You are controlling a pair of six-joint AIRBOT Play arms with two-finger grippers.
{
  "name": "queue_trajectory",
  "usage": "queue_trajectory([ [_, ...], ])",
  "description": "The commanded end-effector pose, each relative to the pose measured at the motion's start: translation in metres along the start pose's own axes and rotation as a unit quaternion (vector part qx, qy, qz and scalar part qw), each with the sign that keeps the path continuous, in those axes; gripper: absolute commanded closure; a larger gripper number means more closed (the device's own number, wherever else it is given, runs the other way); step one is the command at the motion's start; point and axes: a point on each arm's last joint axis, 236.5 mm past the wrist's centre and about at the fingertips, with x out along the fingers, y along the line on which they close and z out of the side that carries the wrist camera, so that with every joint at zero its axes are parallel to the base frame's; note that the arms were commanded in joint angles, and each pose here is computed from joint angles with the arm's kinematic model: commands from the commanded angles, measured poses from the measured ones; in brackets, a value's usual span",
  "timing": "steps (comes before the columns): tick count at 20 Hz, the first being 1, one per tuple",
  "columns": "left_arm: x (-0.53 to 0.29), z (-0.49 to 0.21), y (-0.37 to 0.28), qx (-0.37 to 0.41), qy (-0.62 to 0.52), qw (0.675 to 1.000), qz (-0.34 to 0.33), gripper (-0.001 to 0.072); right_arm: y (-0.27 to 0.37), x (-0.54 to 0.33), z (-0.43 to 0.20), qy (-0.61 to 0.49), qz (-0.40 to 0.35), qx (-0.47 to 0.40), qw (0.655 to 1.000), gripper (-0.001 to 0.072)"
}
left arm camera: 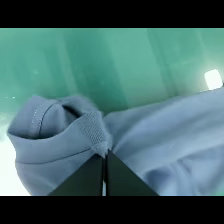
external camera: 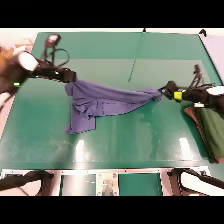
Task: Fold the shirts.
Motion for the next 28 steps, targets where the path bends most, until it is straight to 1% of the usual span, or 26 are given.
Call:
queue_trajectory([
  [1, 0.052, 0.005, 0.016, -0.029, -0.007, 1.0, 0.0, 0.0459, -0.048, 0.041, 0.012, -0.012, -0.051, 0.024, 0.998, 0.0695],
  [2, 0.049, 0.016, 0.015, -0.026, -0.016, 1.0, 0.0, 0.0253, -0.039, 0.04, 0.027, -0.018, -0.041, 0.016, 0.999, 0.0694],
  [3, 0.041, 0.027, 0.013, -0.021, -0.024, 0.999, -0.001, 0.0253, -0.025, 0.035, 0.044, -0.027, -0.027, 0.004, 0.999, 0.0692],
  [4, 0.03, 0.037, 0.015, -0.017, -0.024, 1.0, -0.003, 0.0253, -0.011, 0.028, 0.06, -0.037, -0.014, -0.01, 0.999, 0.0643],
  [5, 0.018, 0.043, 0.018, -0.017, -0.018, 1.0, -0.006, 0.0252, 0.004, 0.02, 0.073, -0.043, -0.001, -0.031, 0.999, 0.0507],
  [6, 0.006, 0.046, 0.022, -0.019, -0.009, 1.0, -0.008, 0.0252, 0.017, 0.01, 0.083, -0.041, 0.012, -0.047, 0.998, 0.0352],
  [7, -0.009, 0.047, 0.031, -0.03, 0.006, 0.999, -0.009, 0.0253, 0.025, 0.0, 0.088, -0.03, 0.022, -0.061, 0.997, 0.0304],
  [9, -0.033, 0.03, 0.049, -0.067, 0.053, 0.996, -0.015, 0.0252, 0.024, -0.018, 0.086, 0.003, 0.023, -0.082, 0.996, 0.0302],
  [11, -0.047, -0.007, 0.054, -0.106, 0.124, 0.986, -0.045, 0.0252, 0.006, -0.032, 0.069, 0.051, 0.019, -0.076, 0.996, 0.0295],
  [12, -0.049, -0.029, 0.05, -0.121, 0.161, 0.977, -0.065, 0.0252, -0.005, -0.036, 0.061, 0.068, 0.01, -0.071, 0.995, 0.0256],
  [13, -0.047, -0.049, 0.045, -0.132, 0.194, 0.969, -0.078, 0.0253, -0.019, -0.037, 0.054, 0.078, 0.001, -0.059, 0.995, 0.0197],
  [16, -0.026, -0.107, 0.033, -0.158, 0.261, 0.947, -0.103, 0.0253, -0.05, -0.027, 0.024, 0.103, -0.013, -0.017, 0.994, 0.0197],
  [18, -0.007, -0.128, 0.028, -0.186, 0.261, 0.94, -0.119, 0.0252, -0.068, -0.019, 0.011, 0.103, -0.027, 0.006, 0.994, 0.0197],
  [22, 0.012, -0.113, 0.0, -0.218, 0.205, 0.936, -0.184, 0.0253, -0.083, -0.002, 0.009, 0.093, -0.044, 0.018, 0.995, 0.0203],
  [23, 0.014, -0.111, -0.005, -0.212, 0.203, 0.937, -0.187, 0.0254, -0.086, 0.005, 0.009, 0.093, -0.047, 0.02, 0.994, 0.0205],
  [24, 0.017, -0.113, -0.01, -0.204, 0.206, 0.939, -0.186, 0.0253, -0.091, 0.011, 0.008, 0.094, -0.051, 0.023, 0.994, 0.0222],
  [28, 0.034, -0.108, -0.019, -0.171, 0.189, 0.953, -0.162, 0.0253, -0.104, 0.031, -0.001, 0.109, -0.045, 0.06, 0.991, 0.0225],
])
